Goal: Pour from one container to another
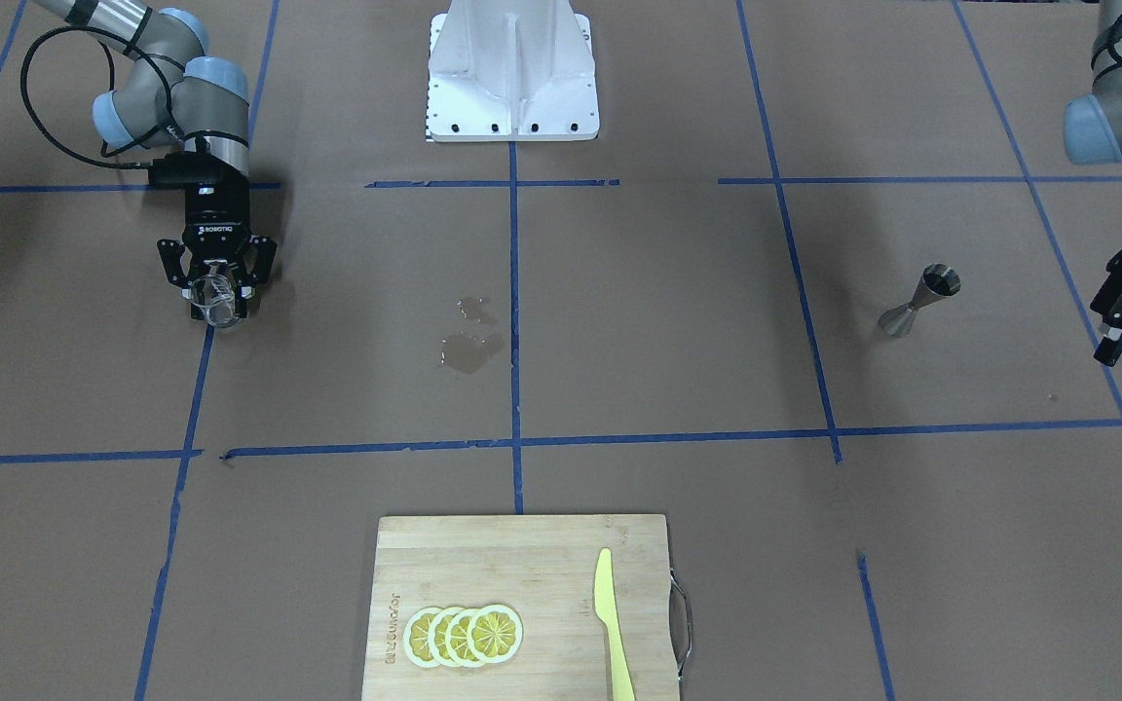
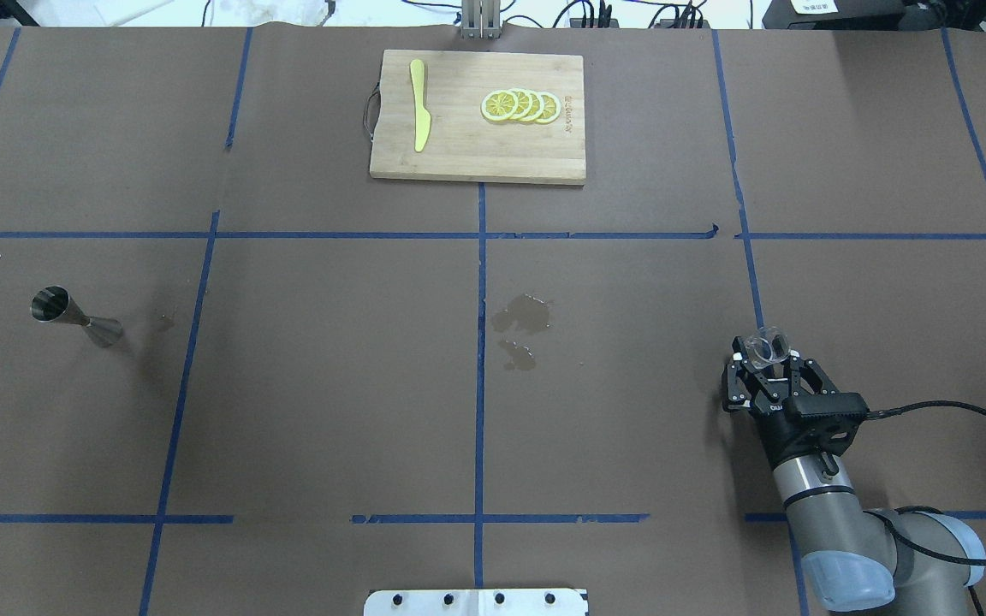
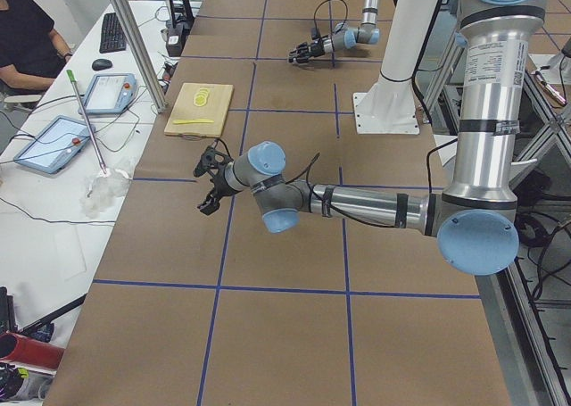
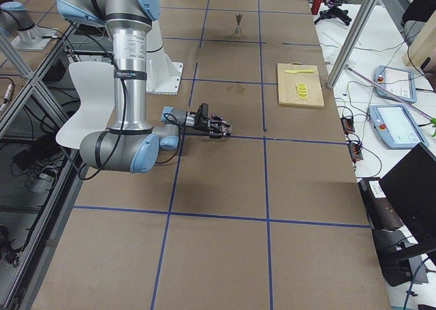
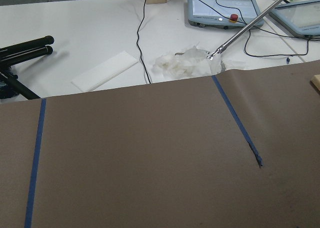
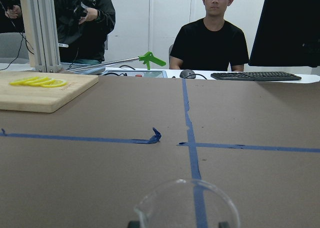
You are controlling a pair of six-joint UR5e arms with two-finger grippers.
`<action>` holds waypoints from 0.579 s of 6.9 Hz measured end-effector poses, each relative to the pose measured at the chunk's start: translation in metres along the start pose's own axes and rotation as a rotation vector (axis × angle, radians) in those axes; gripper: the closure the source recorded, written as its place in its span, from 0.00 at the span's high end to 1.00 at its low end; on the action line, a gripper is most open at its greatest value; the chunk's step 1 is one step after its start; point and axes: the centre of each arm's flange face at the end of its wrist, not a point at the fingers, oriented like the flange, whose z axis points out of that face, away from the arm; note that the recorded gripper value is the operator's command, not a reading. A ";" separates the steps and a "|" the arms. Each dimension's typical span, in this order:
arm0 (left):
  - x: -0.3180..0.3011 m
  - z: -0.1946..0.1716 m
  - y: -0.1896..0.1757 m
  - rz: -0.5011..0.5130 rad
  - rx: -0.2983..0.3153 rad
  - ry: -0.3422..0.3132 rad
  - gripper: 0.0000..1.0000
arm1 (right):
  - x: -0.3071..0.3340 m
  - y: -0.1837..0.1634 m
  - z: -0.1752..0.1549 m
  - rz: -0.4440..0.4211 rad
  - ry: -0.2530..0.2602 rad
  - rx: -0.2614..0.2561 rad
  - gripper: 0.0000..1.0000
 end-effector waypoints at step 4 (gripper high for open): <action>-0.002 -0.026 0.002 -0.030 -0.066 0.045 1.00 | -0.002 -0.003 -0.002 0.009 -0.004 0.004 1.00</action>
